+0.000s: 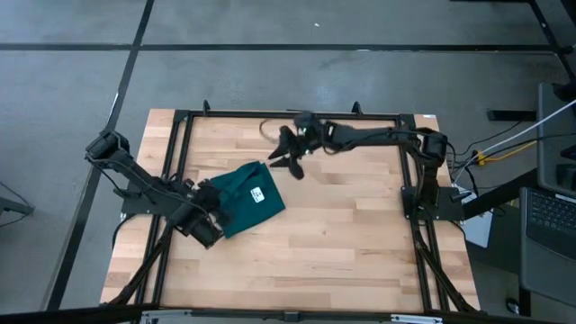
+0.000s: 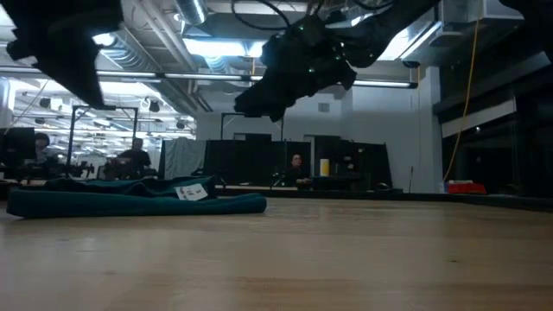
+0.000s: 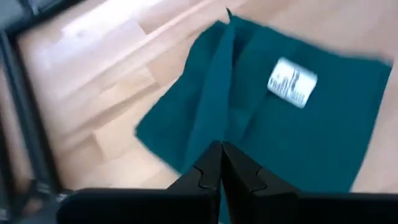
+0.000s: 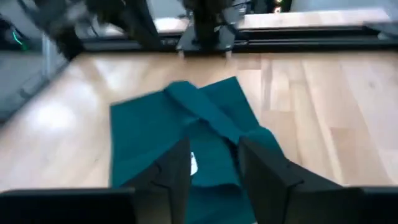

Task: Fold microfiber towels
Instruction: Fold the green napkin

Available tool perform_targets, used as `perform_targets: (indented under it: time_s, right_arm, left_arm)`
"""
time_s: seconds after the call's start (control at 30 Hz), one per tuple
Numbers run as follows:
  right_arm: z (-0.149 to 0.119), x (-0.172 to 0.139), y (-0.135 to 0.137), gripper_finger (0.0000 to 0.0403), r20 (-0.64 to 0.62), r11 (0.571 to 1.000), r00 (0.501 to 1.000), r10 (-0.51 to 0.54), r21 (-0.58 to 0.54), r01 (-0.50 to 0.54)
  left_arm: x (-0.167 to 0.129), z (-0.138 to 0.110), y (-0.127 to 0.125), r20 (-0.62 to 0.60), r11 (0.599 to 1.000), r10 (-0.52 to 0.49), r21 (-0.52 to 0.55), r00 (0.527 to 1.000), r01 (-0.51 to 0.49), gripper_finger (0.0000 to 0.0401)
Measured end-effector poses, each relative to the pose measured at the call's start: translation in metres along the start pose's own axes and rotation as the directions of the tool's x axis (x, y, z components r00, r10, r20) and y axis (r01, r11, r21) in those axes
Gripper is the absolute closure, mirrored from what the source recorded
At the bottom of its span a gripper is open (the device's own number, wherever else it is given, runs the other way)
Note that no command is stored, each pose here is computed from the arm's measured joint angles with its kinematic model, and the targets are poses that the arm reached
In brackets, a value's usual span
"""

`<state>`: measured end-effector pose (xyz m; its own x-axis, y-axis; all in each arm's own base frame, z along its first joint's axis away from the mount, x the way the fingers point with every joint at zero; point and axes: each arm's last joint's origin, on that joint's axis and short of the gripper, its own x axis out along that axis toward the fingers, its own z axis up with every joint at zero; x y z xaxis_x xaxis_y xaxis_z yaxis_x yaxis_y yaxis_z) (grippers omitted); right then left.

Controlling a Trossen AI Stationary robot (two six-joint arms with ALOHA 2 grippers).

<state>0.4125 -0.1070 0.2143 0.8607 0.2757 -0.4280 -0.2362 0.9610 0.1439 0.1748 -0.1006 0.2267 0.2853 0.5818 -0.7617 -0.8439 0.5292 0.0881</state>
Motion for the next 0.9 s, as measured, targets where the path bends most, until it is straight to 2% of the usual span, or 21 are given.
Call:
perform_targets:
  time_s: [0.07, 0.2, 0.27, 0.33, 0.37, 0.43, 0.53, 0.57, 0.63, 0.73, 0.8, 0.9]
  right_arm:
    - [-0.001, -0.009, -0.007, 0.0252, 0.007, 0.984, 0.993, 0.116, 0.133, -0.116]
    - [-0.017, -0.024, -0.008, 0.0245, 0.042, 0.857, 0.917, 0.398, 0.341, -0.387]
    - [-0.028, -0.033, 0.001, 0.0248, 0.042, 0.816, 0.888, 0.457, 0.378, -0.438]
    - [-0.034, -0.042, 0.012, 0.0253, 0.043, 0.797, 0.873, 0.487, 0.387, -0.464]
    - [-0.035, -0.047, 0.017, 0.0256, 0.046, 0.786, 0.864, 0.501, 0.393, -0.477]
    - [-0.035, -0.056, 0.033, 0.026, 0.045, 0.772, 0.851, 0.523, 0.398, -0.496]
    - [-0.031, -0.067, 0.064, 0.0266, 0.04, 0.762, 0.828, 0.559, 0.368, -0.533]
    - [-0.03, -0.07, 0.074, 0.0268, 0.035, 0.767, 0.826, 0.562, 0.352, -0.537]
    - [-0.032, -0.078, 0.093, 0.0273, 0.025, 0.79, 0.839, 0.543, 0.322, -0.521]
    - [-0.033, -0.09, 0.111, 0.0285, 0.073, 0.844, 0.886, 0.459, 0.275, -0.46]
    - [-0.034, -0.098, 0.117, 0.0293, 0.14, 0.865, 0.902, 0.408, 0.258, -0.431]
    - [-0.039, -0.111, 0.122, 0.0306, 0.203, 0.874, 0.91, 0.361, 0.267, -0.407]
  left_arm:
    - [-0.004, -0.004, 0.001, -0.037, 0.994, -0.007, 0.108, 0.999, 0.011, 0.0398]
    - [-0.01, -0.012, 0.012, -0.138, 0.961, 0.072, 0.276, 0.988, -0.032, 0.04]
    - [-0.011, -0.012, 0.015, -0.138, 0.943, 0.105, 0.328, 0.985, -0.055, 0.0399]
    - [-0.007, -0.013, 0.02, -0.138, 0.921, 0.145, 0.382, 0.98, -0.082, 0.0397]
    - [-0.001, -0.015, 0.019, -0.15, 0.917, 0.142, 0.392, 0.978, -0.073, 0.0396]
    - [0.011, -0.022, 0.013, -0.22, 0.926, 0.064, 0.377, 0.973, 0.024, 0.0395]
    - [0.031, -0.035, -0.002, -0.313, 0.935, -0.133, 0.276, 0.94, 0.224, 0.0399]
    - [0.037, -0.038, -0.008, -0.309, 0.937, -0.202, 0.215, 0.929, 0.275, 0.0399]
    - [0.045, -0.034, -0.017, -0.223, 0.941, -0.306, 0.074, 0.925, 0.329, 0.0398]
    - [0.059, -0.014, -0.025, -0.106, 0.937, -0.35, -0.031, 0.931, 0.349, 0.0399]
    - [0.075, 0.0, -0.032, -0.114, 0.93, -0.368, -0.032, 0.923, 0.367, 0.0399]
    - [0.098, 0.017, -0.041, -0.124, 0.914, -0.403, -0.012, 0.907, 0.405, 0.0399]
